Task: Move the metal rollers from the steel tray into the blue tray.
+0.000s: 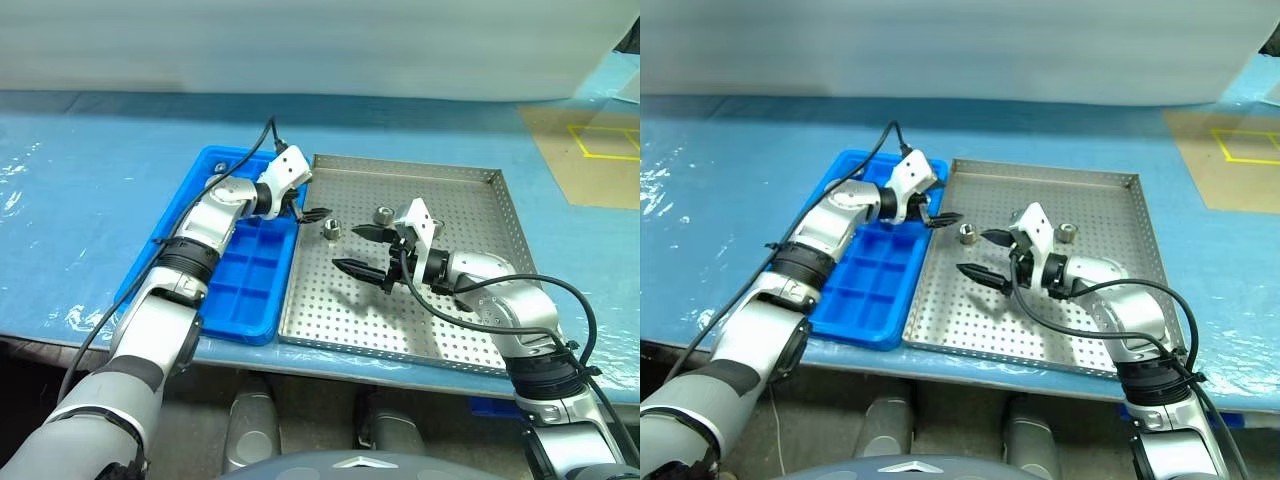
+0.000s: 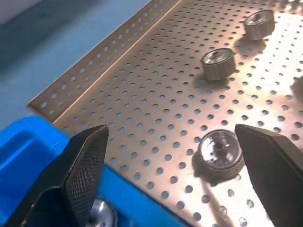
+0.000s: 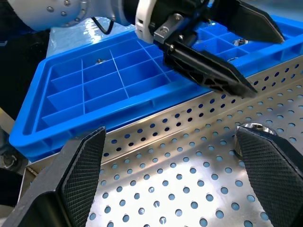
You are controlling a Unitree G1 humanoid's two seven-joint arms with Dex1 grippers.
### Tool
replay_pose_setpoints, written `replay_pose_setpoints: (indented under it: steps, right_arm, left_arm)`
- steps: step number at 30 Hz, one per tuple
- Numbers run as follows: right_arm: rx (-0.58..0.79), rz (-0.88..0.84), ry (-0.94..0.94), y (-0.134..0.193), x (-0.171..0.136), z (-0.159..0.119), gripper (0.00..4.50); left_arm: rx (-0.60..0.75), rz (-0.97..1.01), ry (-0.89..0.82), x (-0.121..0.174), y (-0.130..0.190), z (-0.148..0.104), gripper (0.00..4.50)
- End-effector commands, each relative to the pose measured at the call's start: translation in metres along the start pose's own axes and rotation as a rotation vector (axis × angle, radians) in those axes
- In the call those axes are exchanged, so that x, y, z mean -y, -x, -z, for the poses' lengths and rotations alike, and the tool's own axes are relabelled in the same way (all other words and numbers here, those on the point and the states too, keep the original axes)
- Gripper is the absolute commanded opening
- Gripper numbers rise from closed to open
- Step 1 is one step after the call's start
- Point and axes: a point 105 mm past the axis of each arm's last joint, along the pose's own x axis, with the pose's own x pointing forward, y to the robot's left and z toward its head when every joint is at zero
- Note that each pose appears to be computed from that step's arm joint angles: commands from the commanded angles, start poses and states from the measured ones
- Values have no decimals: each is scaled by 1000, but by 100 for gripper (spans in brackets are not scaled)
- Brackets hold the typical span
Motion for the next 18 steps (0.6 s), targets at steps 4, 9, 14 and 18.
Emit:
replay_pose_setpoints:
  steps: [4,9,14,18]
  right_arm:
    - [37,-3,15,5,-6,-12,450]
    - [33,6,4,6,-7,-10,450]
    - [35,13,-4,6,-9,-8,450]
    - [37,19,-11,7,-11,-7,450]
  left_arm:
    - [-32,115,-82,5,-5,-9,448]
    - [-85,168,-104,10,-13,-2,448]
    - [-135,212,-157,18,-25,1,448]
    - [-163,213,-193,19,-30,3,448]
